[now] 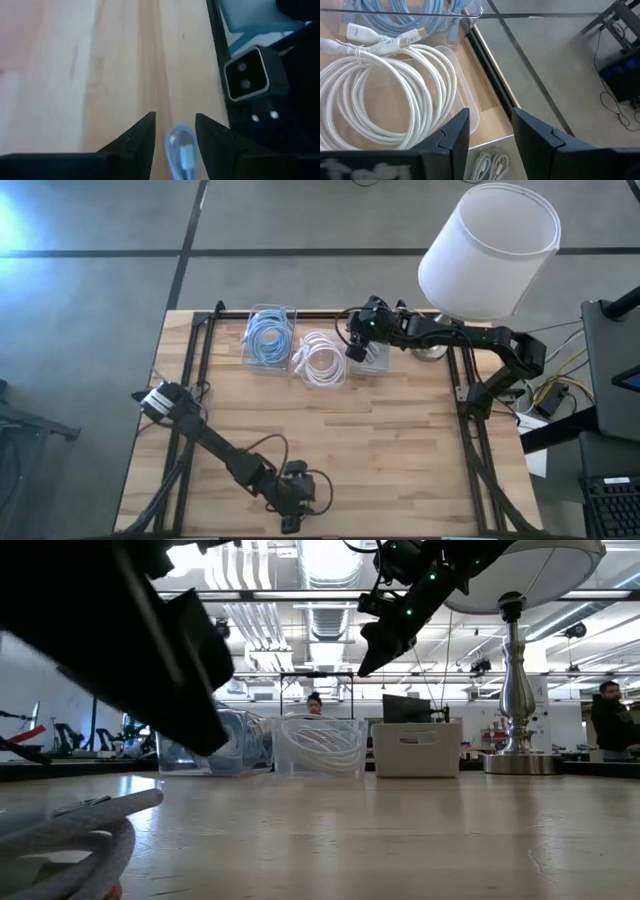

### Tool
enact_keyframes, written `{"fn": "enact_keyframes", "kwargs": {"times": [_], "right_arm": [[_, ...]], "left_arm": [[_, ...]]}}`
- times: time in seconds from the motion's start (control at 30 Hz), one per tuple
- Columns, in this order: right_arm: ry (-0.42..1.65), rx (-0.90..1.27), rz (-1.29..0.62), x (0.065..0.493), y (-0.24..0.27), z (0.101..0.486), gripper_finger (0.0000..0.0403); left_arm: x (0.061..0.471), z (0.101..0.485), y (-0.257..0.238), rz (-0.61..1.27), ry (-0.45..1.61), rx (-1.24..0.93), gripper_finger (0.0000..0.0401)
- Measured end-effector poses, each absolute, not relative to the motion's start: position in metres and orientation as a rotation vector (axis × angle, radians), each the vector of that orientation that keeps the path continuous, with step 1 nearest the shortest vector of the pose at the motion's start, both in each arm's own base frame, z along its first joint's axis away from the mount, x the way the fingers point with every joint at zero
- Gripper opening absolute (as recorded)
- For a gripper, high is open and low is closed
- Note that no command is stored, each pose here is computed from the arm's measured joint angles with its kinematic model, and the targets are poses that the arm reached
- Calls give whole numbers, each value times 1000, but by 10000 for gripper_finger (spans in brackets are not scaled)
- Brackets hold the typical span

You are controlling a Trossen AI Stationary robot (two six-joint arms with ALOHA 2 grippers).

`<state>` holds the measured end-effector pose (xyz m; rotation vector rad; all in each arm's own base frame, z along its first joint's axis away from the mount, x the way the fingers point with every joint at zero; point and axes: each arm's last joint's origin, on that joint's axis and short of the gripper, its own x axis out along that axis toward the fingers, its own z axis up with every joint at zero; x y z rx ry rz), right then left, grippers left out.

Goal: Pick & Place USB Port
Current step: Put the purple charger cable into the white bin

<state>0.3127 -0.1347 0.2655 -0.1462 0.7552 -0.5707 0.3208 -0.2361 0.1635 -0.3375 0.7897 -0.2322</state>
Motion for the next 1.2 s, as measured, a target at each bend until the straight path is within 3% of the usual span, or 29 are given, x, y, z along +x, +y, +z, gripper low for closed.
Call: {"fn": "enact_keyframes", "kwargs": {"times": [0.27, 0.9, 1.2], "right_arm": [[761, -163, -564, 313, -135, 266, 139], [761, -165, -563, 313, -135, 266, 139], [758, -168, -563, 313, -135, 266, 133]], "left_arm": [[314, 159, -243, -235, 848, -398, 123], [314, 137, -245, -208, 906, -354, 122], [313, 128, -227, -82, 929, -92, 119]]}}
